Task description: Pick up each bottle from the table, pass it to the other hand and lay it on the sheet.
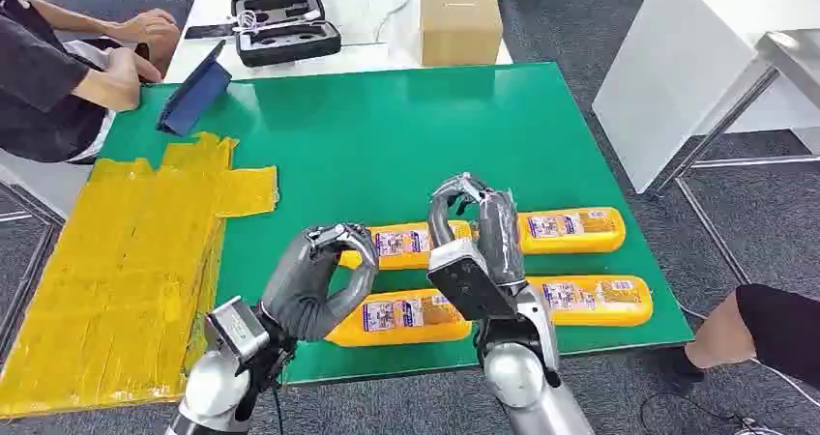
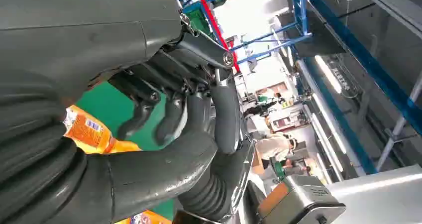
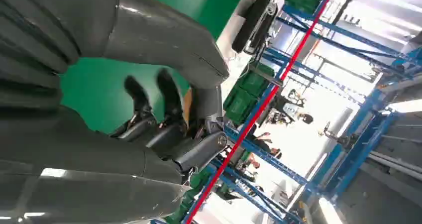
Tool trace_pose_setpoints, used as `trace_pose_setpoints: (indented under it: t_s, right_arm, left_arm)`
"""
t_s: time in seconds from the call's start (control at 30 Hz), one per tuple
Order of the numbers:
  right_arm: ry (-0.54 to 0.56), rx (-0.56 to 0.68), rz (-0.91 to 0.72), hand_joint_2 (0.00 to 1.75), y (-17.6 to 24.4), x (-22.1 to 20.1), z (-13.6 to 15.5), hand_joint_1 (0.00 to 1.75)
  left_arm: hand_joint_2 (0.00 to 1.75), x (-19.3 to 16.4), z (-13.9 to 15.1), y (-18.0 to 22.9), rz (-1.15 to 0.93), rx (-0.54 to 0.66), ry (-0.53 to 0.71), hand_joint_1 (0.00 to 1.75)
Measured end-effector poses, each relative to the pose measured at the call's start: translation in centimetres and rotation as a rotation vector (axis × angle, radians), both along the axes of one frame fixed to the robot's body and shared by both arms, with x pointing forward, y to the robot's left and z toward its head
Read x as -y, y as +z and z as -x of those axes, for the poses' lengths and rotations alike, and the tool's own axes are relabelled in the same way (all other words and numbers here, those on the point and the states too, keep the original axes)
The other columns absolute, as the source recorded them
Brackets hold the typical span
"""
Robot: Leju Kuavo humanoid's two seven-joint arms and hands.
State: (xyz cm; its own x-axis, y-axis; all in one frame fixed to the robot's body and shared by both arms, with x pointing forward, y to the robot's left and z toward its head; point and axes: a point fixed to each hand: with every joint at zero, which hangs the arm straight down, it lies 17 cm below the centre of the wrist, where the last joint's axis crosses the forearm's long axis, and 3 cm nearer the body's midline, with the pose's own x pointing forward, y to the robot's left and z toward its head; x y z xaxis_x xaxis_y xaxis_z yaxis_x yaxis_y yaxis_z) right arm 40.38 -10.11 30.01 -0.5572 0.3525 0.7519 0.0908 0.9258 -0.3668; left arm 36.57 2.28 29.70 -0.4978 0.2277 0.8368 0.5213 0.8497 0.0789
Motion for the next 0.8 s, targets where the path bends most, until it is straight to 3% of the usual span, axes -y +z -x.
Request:
trace_pose_setpoints:
  t_s: [0.07, 0.1, 0.17, 0.2, 0.23, 0.3, 0.33, 0.5, 0.57, 0.6, 0.63, 0.67, 0.7, 0.73, 0.8]
  right_arm:
    - [0.005, 0.000, -0.001, 1.75, 0.0, -0.1, 0.0, 1.75]
    - [0.069, -0.003, -0.016, 1.75, -0.2, -0.9, 0.4, 1.75]
    - [0.317, 0.004, -0.140, 1.75, -1.0, -2.8, 2.3, 1.75]
    - [0.438, 0.023, -0.282, 1.75, -1.5, -2.6, 3.4, 1.75]
    - [0.470, 0.047, -0.415, 1.75, -1.9, -0.9, 3.8, 1.75]
    - [0.398, 0.041, -0.528, 1.75, -3.2, 2.1, 2.8, 1.75]
    - [0.364, 0.018, -0.502, 1.75, -3.9, 2.6, 2.2, 1.75]
    - [0.294, -0.043, -0.382, 1.75, -6.1, 2.8, 1.4, 1.75]
    - [0.285, -0.051, -0.379, 1.75, -6.4, 3.0, 1.2, 1.71]
    - [0.282, -0.053, -0.379, 1.75, -6.5, 3.1, 1.2, 1.71]
    - [0.279, -0.055, -0.378, 1.75, -6.5, 3.2, 1.1, 1.45]
    - [0.276, -0.060, -0.377, 1.75, -6.7, 3.2, 1.1, 1.15]
    - [0.271, -0.067, -0.376, 1.75, -6.9, 3.3, 0.9, 0.17]
    - [0.262, -0.074, -0.371, 1.75, -7.1, 3.5, 0.8, 0.00]
    - [0.239, -0.088, -0.356, 1.75, -7.4, 3.8, 0.3, 0.00]
  left_arm:
    - [1.75, 0.0, 0.0, 0.0, 0.001, 0.001, 0.003, 1.75]
    - [1.75, -0.9, -0.3, 0.2, 0.020, 0.016, 0.045, 1.75]
    - [1.75, -5.2, -1.5, -0.4, 0.096, 0.079, 0.210, 1.75]
    - [1.75, -7.4, -2.3, -1.7, 0.106, 0.106, 0.274, 1.75]
    - [1.75, -8.9, -2.8, -3.4, 0.090, 0.110, 0.294, 1.75]
    - [1.75, -11.2, -3.6, -6.2, 0.037, 0.078, 0.339, 1.68]
    - [1.75, -11.7, -3.8, -7.1, 0.019, 0.059, 0.352, 1.57]
    - [1.75, -13.5, -4.5, -9.5, -0.009, -0.016, 0.399, 1.57]
    - [1.75, -13.9, -4.6, -10.0, -0.012, -0.029, 0.409, 1.24]
    - [1.75, -14.0, -4.6, -10.1, -0.013, -0.033, 0.412, 1.15]
    - [1.75, -14.1, -4.6, -10.3, -0.013, -0.037, 0.414, 0.84]
    - [1.75, -14.2, -4.7, -10.4, -0.014, -0.042, 0.416, 0.40]
    - [1.75, -14.2, -4.8, -10.6, -0.014, -0.049, 0.418, 0.00]
    - [1.75, -14.3, -4.8, -10.9, -0.016, -0.056, 0.419, 0.00]
    - [1.75, -14.4, -4.9, -11.2, -0.016, -0.065, 0.420, 0.00]
